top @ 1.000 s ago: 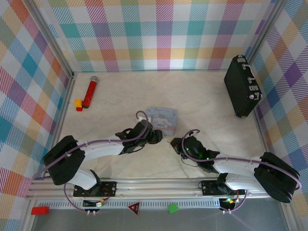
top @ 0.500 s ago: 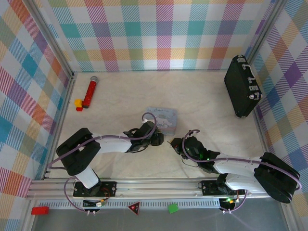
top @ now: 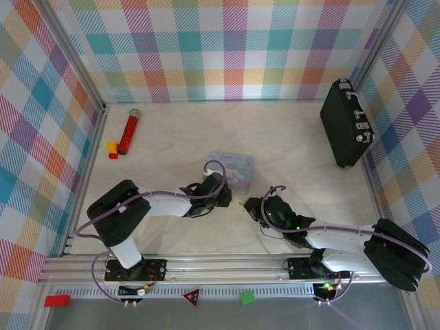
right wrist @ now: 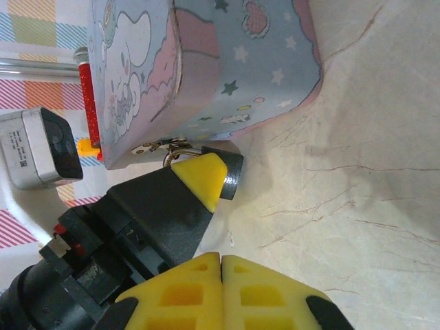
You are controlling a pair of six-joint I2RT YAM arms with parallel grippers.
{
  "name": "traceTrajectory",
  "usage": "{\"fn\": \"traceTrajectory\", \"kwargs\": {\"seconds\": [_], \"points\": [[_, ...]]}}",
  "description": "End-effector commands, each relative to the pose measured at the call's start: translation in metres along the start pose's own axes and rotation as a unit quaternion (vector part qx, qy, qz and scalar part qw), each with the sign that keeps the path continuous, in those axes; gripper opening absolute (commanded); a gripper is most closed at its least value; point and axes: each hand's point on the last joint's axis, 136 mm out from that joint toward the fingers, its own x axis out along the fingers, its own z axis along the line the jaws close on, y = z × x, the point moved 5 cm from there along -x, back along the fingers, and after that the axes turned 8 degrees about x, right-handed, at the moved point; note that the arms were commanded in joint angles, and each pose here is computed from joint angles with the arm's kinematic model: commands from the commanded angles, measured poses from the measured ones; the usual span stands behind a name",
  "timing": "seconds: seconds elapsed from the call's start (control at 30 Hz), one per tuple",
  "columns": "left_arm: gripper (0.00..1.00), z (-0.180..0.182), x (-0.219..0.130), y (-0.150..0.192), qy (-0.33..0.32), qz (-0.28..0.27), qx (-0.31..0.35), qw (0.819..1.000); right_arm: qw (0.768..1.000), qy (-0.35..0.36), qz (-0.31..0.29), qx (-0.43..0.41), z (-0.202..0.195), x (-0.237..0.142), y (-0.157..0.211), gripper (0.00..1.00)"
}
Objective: Unlock the padlock with the key
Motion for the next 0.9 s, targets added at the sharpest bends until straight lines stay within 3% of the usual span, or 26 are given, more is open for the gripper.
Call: {"fn": "traceTrajectory", "kwargs": {"seconds": [0.0,0.3,0.87], "points": [[0.13,-0.008,-0.007,-0.012,0.007,-0.004,-0.021,1.0,1.0,0.019,-0.015,0.004,-0.011,-0.003,-0.007,0.0],[0.0,-0.024,-0.028,-0.014,0.056,0.002,-0.103,0.993,1.0,0.019,-0.019,0.003,-0.01,-0.003,-0.011,0.0],[0.0,-0.047,-0.044,-0.031,0.157,-0.02,-0.275,0.948,0.999,-0.018,-0.006,0.031,0.0,0.01,-0.012,0.0]]}}
